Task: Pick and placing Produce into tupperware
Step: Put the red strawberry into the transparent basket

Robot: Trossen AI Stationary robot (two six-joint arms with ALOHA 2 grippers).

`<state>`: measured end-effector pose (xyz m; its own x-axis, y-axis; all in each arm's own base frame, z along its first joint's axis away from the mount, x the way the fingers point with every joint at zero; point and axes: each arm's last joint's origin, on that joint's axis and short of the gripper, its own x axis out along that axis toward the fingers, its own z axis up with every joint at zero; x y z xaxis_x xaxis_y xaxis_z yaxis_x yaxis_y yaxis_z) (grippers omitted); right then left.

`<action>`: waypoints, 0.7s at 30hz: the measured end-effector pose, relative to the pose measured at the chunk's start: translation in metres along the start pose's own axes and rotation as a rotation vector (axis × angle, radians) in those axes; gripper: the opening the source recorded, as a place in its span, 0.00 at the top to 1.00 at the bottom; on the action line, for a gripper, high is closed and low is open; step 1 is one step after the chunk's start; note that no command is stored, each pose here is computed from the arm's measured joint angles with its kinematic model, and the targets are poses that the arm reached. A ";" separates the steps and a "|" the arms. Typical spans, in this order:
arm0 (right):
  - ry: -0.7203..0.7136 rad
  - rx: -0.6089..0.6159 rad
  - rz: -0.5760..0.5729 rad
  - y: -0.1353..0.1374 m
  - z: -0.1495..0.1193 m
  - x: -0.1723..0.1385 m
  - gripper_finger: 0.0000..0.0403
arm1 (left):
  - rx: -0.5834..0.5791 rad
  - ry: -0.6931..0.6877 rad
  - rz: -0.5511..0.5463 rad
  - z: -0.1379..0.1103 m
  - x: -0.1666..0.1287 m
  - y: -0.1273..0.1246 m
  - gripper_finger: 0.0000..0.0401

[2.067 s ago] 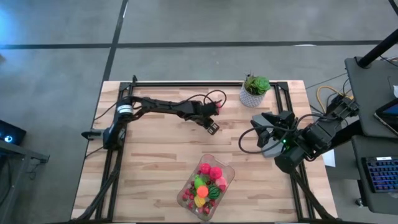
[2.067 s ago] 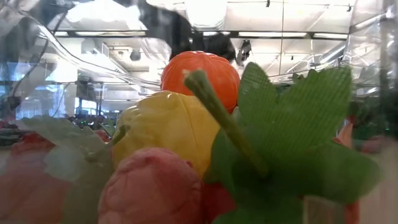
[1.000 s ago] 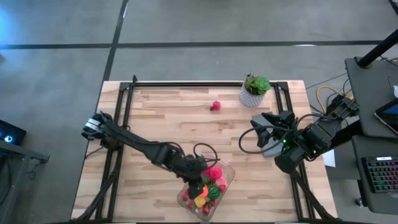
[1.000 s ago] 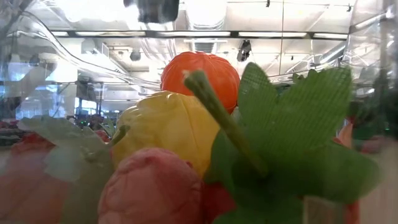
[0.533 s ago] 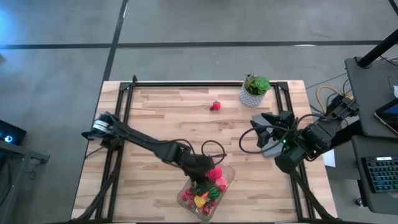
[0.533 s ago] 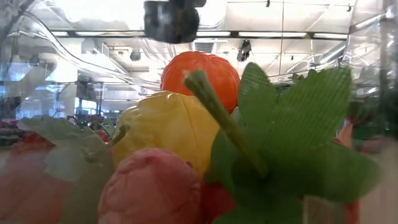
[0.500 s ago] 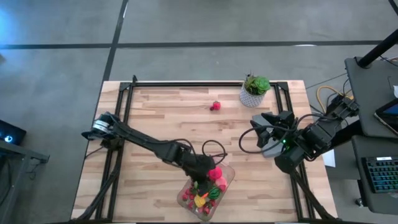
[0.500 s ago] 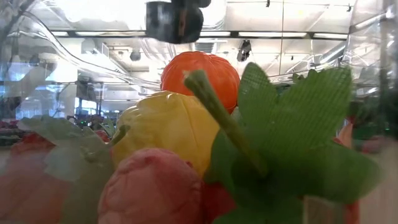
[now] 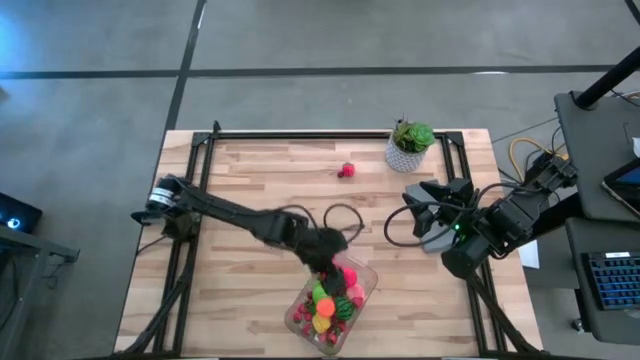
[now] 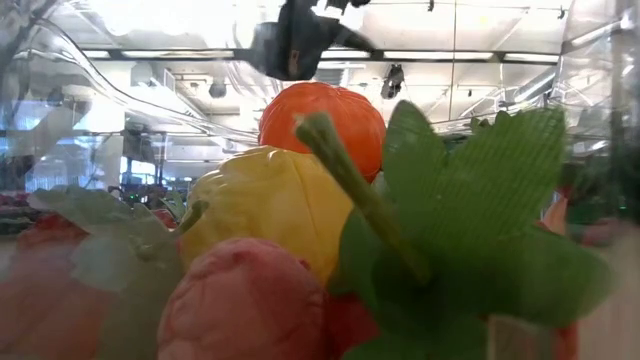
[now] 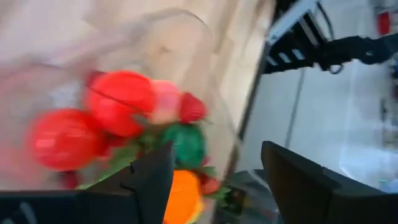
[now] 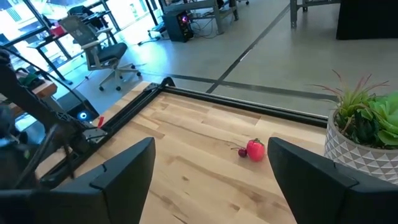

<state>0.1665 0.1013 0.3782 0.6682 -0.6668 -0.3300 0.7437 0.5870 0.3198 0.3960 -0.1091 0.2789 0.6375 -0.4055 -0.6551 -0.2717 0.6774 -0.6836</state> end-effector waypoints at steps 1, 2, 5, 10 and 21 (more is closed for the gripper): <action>0.000 -0.001 0.000 0.000 0.000 0.000 0.24 | 0.004 -0.001 0.018 0.004 -0.006 0.003 0.44; 0.000 -0.001 0.000 0.000 0.000 0.000 0.24 | 0.013 -0.001 0.035 0.008 -0.014 0.007 0.44; 0.000 0.000 0.001 0.000 0.000 0.000 0.23 | 0.034 0.005 0.108 0.020 -0.037 0.023 0.44; 0.000 0.003 0.002 0.000 0.000 0.000 0.22 | 0.093 0.010 0.216 0.038 -0.068 0.051 0.44; 0.000 0.019 0.008 0.002 0.000 0.000 0.24 | 0.323 0.022 0.266 0.055 -0.084 0.073 0.44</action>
<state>0.1677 0.1023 0.3788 0.6740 -0.6621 -0.3276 0.7380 0.5832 0.3394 0.3624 0.0079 0.3015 0.5590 -0.2006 -0.8045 -0.1830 0.9165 -0.3557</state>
